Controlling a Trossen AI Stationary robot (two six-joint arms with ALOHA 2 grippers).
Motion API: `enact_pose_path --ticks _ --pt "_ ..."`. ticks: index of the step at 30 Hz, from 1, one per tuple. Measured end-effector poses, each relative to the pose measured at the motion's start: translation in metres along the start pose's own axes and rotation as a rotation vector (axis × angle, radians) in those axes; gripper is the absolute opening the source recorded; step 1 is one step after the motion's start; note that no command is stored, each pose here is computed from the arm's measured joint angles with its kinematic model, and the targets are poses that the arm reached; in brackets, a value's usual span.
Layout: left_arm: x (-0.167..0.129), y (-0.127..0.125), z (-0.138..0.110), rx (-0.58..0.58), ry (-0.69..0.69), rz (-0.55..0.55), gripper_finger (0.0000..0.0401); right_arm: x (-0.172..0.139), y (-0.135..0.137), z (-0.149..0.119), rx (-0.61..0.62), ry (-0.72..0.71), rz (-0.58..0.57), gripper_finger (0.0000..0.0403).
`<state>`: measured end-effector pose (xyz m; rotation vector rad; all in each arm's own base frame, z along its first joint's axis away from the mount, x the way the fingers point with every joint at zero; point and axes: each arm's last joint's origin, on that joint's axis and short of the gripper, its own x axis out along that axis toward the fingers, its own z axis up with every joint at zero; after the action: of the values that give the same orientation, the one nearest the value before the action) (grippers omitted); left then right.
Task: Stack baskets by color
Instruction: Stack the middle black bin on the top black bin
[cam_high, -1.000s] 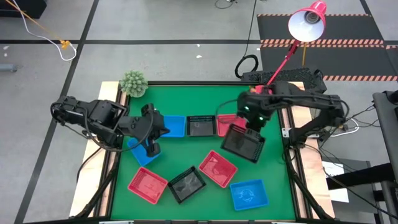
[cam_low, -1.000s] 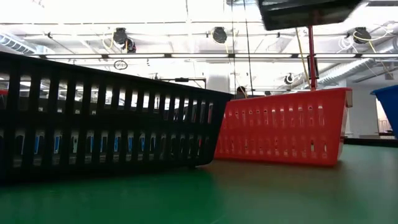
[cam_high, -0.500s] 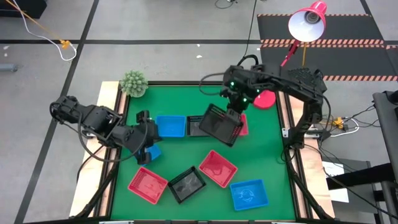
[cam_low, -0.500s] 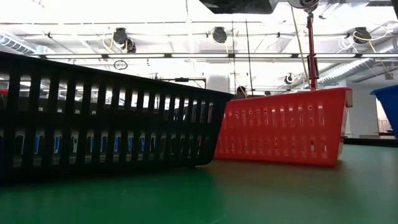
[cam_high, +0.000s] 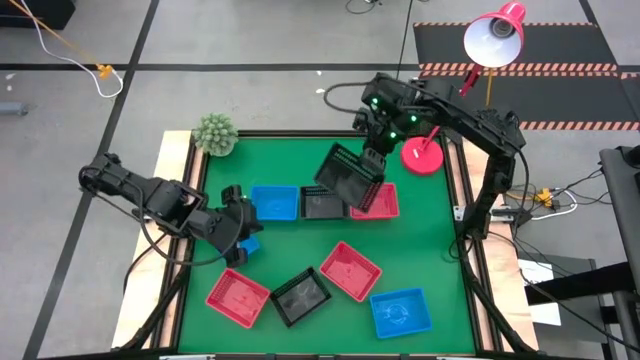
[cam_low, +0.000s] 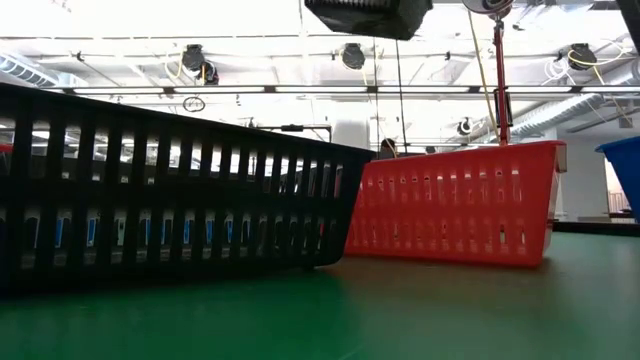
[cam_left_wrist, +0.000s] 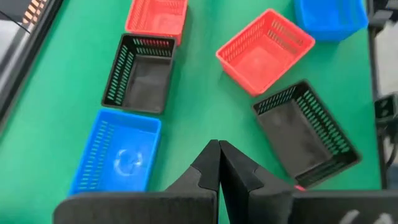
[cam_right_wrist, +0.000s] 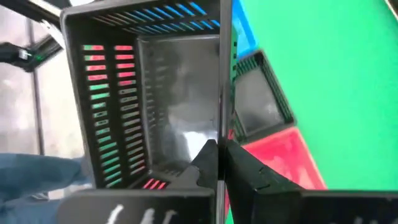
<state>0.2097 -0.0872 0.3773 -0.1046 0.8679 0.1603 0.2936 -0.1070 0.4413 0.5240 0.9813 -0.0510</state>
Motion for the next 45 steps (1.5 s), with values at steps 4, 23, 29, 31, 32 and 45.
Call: enact_pose_path --ticks 4,23,29,31,32,45 --pt "0.004 0.006 -0.013 -0.064 -0.029 -0.016 0.0005 0.008 -0.014 0.011 -0.029 -0.033 -0.012 0.0004" --pt "0.001 0.017 -0.03 -0.185 -0.035 -0.023 0.0005 0.078 -0.05 0.052 -0.253 -0.049 -0.01 0.0004" --pt "0.001 0.017 -0.03 -0.19 -0.035 -0.022 0.0005 0.097 -0.054 0.055 -0.383 -0.01 -0.056 0.0004" --pt "0.001 0.017 -0.03 -0.19 -0.035 -0.022 0.0005 0.107 -0.054 0.057 -0.425 0.004 -0.05 0.0005" --pt "0.001 0.017 -0.03 -0.19 -0.034 -0.022 0.0005 0.11 -0.054 0.057 -0.442 0.008 -0.046 0.0006" --pt "0.001 0.017 -0.031 -0.173 -0.03 -0.018 0.0005 0.166 -0.053 0.053 -0.516 0.166 0.006 0.0008"
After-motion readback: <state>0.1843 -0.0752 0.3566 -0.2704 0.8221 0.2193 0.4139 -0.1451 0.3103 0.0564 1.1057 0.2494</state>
